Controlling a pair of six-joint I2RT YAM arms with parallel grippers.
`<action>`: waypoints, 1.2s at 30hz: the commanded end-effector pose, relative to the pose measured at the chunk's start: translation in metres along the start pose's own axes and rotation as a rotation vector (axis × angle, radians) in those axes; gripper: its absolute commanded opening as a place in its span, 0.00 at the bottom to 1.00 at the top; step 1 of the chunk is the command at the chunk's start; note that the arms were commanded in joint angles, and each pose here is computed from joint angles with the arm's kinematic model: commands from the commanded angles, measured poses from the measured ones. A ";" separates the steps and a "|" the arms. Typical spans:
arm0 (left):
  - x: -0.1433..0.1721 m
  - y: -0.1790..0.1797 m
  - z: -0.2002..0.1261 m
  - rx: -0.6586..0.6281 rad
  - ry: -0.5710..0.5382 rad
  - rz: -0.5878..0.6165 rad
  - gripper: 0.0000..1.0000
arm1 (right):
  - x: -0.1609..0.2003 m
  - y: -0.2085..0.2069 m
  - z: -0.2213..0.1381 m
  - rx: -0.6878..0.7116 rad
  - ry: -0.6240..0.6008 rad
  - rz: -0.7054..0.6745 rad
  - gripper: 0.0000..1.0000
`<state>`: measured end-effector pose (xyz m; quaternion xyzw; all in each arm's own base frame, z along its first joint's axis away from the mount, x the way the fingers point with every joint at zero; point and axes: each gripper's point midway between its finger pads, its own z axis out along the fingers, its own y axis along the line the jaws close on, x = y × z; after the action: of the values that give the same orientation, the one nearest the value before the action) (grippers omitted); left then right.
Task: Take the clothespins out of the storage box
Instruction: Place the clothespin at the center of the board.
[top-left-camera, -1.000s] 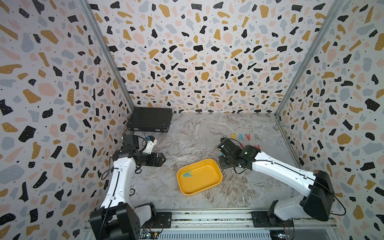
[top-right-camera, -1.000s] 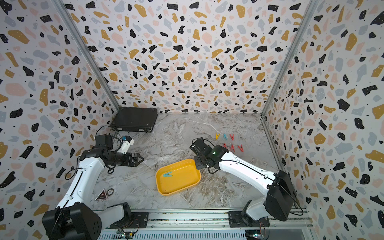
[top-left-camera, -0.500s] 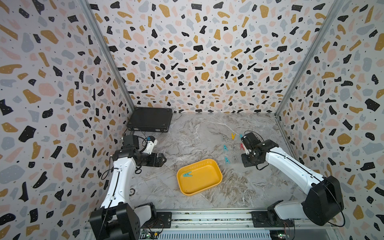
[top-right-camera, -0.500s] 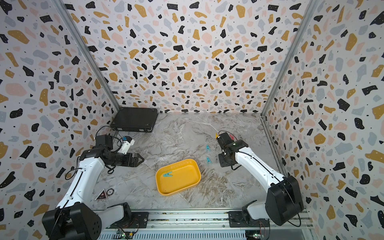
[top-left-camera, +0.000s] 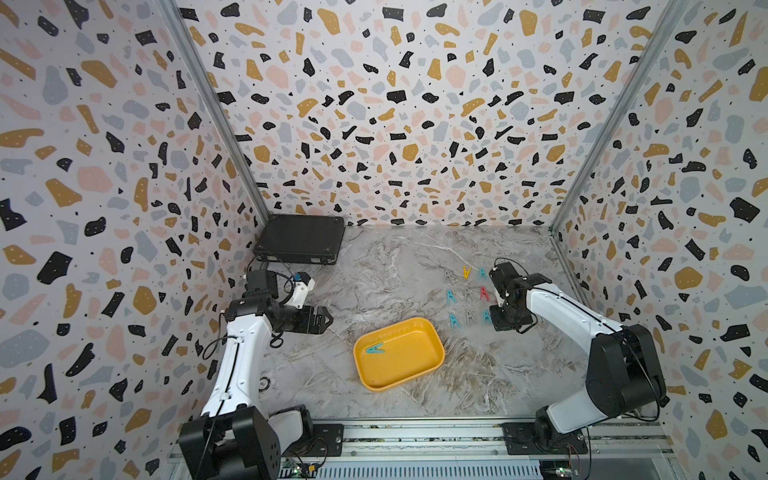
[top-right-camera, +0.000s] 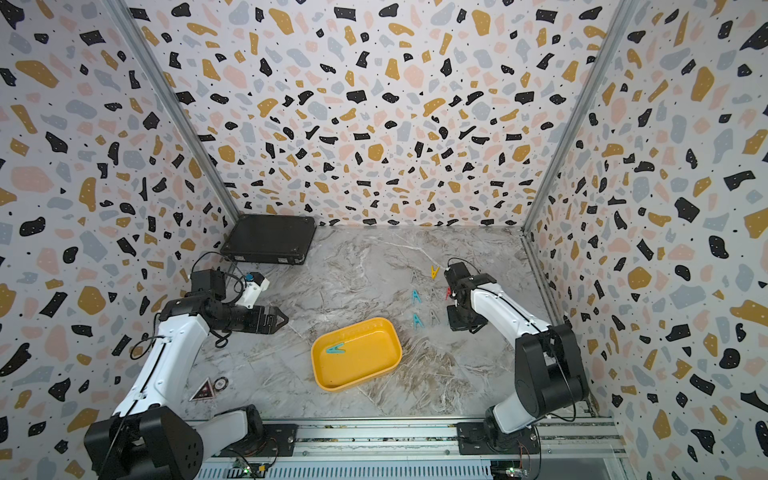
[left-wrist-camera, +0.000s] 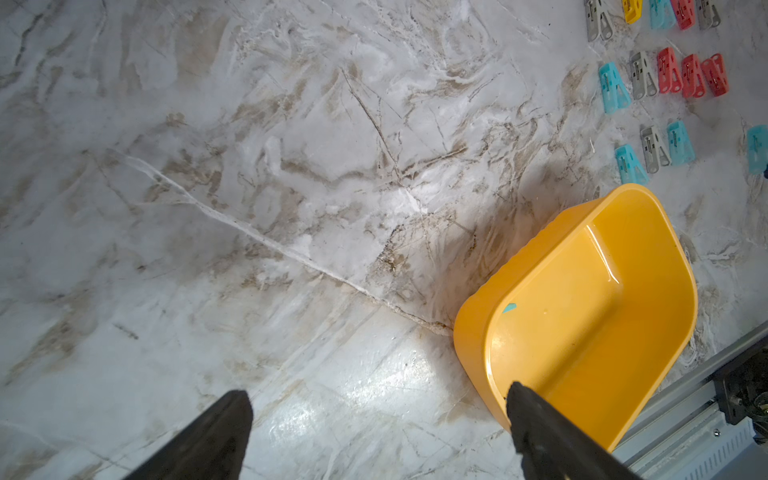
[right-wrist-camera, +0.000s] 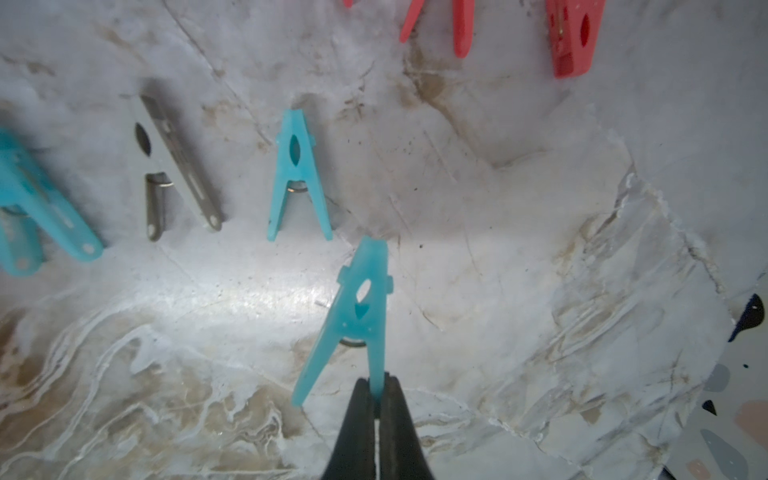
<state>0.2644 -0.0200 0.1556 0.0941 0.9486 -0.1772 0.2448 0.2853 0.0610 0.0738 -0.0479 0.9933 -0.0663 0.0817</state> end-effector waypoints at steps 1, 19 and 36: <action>0.002 -0.003 0.000 0.020 0.002 0.011 1.00 | -0.009 -0.007 0.008 0.028 -0.001 0.012 0.00; 0.001 -0.003 0.000 0.022 -0.003 0.014 1.00 | -0.017 -0.017 0.053 0.077 0.076 0.005 0.00; 0.002 -0.001 0.001 0.019 0.003 0.011 1.00 | -0.020 -0.021 0.051 0.101 0.066 0.019 0.07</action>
<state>0.2644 -0.0203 0.1558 0.0975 0.9480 -0.1773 0.2457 0.3157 0.0404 0.0208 -0.0366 0.9922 -0.1088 0.0480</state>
